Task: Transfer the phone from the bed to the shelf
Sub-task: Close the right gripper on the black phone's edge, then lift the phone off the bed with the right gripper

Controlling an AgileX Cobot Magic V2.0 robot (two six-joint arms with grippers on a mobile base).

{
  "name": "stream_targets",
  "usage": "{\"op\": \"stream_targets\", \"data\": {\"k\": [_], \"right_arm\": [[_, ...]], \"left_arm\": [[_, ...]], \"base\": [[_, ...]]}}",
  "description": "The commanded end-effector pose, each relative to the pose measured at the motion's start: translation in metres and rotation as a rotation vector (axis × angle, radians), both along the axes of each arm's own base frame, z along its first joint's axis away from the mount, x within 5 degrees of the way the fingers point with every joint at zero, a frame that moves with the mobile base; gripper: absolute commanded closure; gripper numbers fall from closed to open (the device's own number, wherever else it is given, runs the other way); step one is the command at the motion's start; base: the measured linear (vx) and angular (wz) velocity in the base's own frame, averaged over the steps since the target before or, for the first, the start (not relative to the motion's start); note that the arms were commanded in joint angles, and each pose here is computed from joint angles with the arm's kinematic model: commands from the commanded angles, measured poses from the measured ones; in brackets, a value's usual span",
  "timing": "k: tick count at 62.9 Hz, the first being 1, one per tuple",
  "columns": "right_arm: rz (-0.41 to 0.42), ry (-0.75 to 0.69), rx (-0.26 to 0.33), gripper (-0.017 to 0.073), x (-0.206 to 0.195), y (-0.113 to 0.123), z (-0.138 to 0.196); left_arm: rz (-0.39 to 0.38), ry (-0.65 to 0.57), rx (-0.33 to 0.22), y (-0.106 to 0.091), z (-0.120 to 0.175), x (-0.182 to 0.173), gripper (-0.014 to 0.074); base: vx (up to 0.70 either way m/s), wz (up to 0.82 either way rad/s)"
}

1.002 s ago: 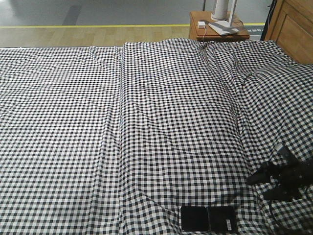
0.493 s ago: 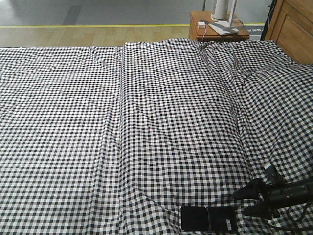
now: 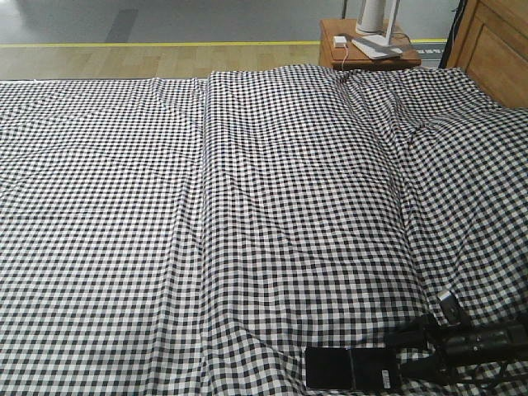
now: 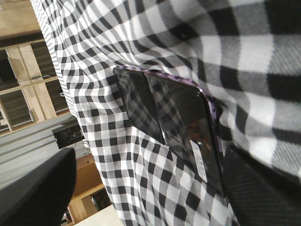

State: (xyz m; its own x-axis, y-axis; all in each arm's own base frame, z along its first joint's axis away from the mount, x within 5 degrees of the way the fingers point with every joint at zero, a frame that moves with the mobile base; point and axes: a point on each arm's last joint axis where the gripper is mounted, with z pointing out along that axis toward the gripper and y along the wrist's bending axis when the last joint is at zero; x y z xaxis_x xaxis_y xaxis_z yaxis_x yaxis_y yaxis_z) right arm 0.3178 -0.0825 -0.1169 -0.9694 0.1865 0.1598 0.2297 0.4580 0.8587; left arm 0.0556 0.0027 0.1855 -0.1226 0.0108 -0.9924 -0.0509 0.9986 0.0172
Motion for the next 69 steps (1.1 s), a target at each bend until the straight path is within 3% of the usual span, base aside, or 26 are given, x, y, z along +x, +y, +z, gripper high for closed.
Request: {"op": "stream_targets", "data": {"k": [1,25,35,69], "right_arm": [[-0.011,-0.066,0.056,-0.0036,0.010,-0.004,0.019],[-0.028,-0.055,0.045,-0.0036,0.017,-0.007,0.001],[-0.013,-0.070,0.082,-0.0036,0.022,-0.006,0.006],[0.160,-0.074,0.108,-0.0035,0.031,0.052,0.007]], "left_arm": [[0.003,-0.071,-0.005,0.000,0.004,0.000,0.0592],[0.003,-0.071,-0.005,0.000,0.004,0.000,0.0592],[0.003,-0.071,-0.005,0.000,0.004,0.000,0.0592],[0.003,-0.071,-0.005,0.000,0.004,0.000,0.0592]], "base": [[0.00,0.00],[0.00,0.00],[0.00,0.00],[0.00,0.00]]}}
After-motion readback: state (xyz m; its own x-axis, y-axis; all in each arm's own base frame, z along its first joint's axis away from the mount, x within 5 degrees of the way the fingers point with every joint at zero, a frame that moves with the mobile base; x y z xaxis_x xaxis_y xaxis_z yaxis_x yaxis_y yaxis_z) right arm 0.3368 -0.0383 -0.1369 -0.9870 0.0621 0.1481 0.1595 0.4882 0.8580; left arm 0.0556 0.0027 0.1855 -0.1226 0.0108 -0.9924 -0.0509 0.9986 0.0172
